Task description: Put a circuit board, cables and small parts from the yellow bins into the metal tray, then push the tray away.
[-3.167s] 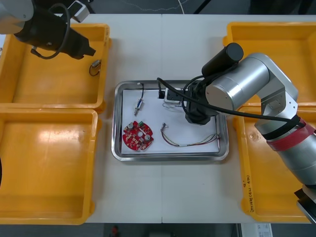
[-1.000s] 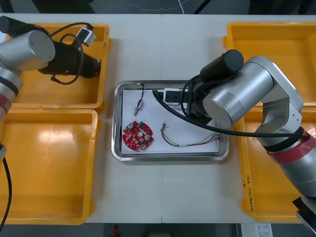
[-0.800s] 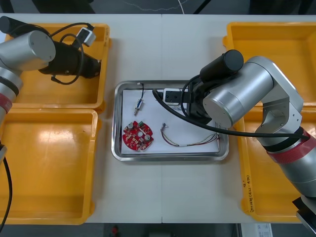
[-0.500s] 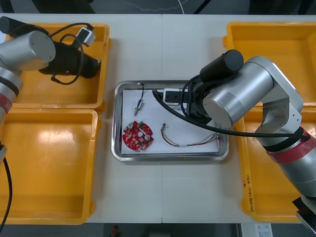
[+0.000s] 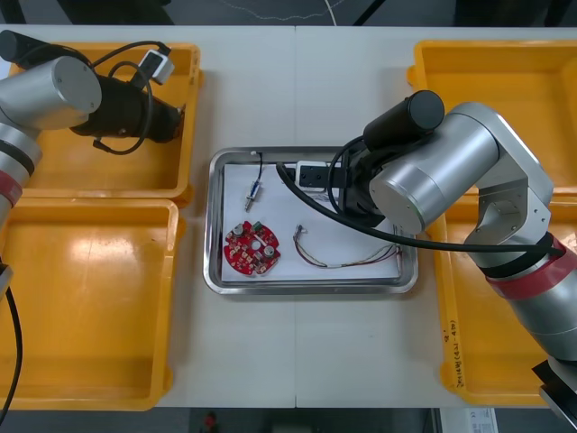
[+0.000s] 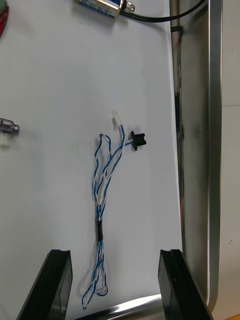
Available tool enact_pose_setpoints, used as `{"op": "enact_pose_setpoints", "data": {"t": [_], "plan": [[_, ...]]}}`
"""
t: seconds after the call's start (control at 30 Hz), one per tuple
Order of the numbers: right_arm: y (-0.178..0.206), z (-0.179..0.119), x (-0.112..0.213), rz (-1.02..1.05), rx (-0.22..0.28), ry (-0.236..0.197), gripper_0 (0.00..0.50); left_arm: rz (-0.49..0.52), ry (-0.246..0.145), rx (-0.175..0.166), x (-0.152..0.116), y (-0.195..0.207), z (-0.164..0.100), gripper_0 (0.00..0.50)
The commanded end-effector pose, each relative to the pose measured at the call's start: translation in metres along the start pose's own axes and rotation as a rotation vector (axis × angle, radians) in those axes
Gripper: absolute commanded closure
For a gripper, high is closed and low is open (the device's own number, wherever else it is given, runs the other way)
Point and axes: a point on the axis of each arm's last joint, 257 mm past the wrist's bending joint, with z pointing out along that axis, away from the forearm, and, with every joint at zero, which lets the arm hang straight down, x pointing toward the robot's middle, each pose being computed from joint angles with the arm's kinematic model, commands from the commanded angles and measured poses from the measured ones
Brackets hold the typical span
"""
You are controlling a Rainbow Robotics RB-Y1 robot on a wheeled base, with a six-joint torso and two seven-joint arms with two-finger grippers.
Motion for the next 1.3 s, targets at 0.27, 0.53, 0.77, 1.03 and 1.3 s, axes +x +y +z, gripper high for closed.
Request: {"op": "enact_pose_setpoints", "data": {"t": [0.27, 0.53, 0.77, 1.03, 1.3], "plan": [[0.004, -0.043, -0.012, 0.082, -0.057, -0.014, 0.000, 0.081, -0.025, -0.021, -0.002, 0.023, -0.014, 0.500], [-0.002, -0.081, 0.018, 0.286, -0.097, 0.025, 0.000, 0.059, -0.005, -0.025, -0.001, 0.042, -0.032, 0.500], [-0.028, -0.114, 0.049, 0.562, 0.023, -0.008, 0.000, 0.059, 0.018, -0.007, -0.005, 0.047, -0.051, 0.498], [-0.015, -0.135, 0.112, 0.878, 0.094, 0.029, 0.000, 0.060, 0.051, 0.002, -0.011, 0.047, -0.069, 0.500], [-0.021, -0.151, 0.164, 1.160, 0.169, 0.072, 0.000, 0.027, 0.115, -0.021, -0.027, 0.032, -0.092, 0.500]]}}
